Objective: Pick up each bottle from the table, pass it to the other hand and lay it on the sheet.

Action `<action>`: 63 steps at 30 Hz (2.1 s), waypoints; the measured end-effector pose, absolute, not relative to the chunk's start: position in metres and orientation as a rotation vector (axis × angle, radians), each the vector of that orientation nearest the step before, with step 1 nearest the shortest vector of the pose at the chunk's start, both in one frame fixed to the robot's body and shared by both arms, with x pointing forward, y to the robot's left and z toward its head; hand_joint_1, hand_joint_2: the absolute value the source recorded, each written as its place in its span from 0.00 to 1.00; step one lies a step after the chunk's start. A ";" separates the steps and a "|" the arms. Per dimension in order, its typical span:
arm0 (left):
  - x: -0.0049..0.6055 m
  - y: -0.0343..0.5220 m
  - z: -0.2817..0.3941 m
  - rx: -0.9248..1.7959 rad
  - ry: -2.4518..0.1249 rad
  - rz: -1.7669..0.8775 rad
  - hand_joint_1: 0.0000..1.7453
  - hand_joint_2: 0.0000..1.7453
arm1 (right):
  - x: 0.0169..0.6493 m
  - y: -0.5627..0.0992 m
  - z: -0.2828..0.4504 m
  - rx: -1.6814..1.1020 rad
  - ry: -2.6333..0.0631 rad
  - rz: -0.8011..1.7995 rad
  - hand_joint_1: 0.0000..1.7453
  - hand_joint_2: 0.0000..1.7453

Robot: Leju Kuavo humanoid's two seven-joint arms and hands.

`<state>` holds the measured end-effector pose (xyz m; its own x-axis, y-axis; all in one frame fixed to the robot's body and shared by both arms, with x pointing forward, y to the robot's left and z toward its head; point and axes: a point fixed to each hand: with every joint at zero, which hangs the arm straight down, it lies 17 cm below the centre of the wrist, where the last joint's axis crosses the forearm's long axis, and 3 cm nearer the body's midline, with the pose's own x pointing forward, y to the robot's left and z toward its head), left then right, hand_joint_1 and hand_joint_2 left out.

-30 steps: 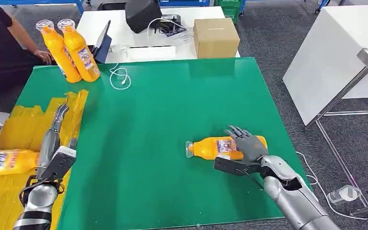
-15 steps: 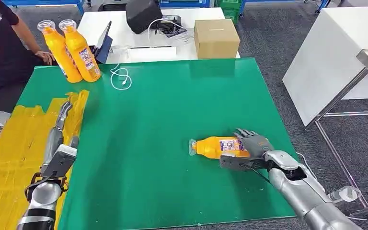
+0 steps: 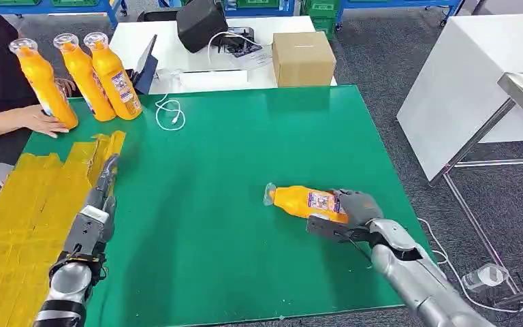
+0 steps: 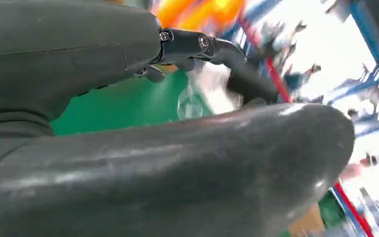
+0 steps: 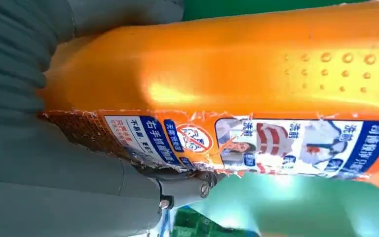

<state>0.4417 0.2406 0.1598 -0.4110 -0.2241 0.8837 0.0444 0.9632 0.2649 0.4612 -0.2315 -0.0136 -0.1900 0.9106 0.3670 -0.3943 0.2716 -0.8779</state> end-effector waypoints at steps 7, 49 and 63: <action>0.404 0.199 0.167 -0.319 -1.945 -0.068 0.00 0.00 | 0.443 -0.157 0.055 -0.454 -1.562 1.088 1.00 1.00; 0.352 0.136 0.270 -0.660 -2.174 0.166 0.00 1.00 | 0.412 0.045 0.187 -0.004 -1.913 1.006 1.00 1.00; 0.356 0.154 0.249 -0.601 -2.129 0.191 0.92 1.00 | 0.346 0.124 0.163 0.066 -1.912 1.278 1.00 1.00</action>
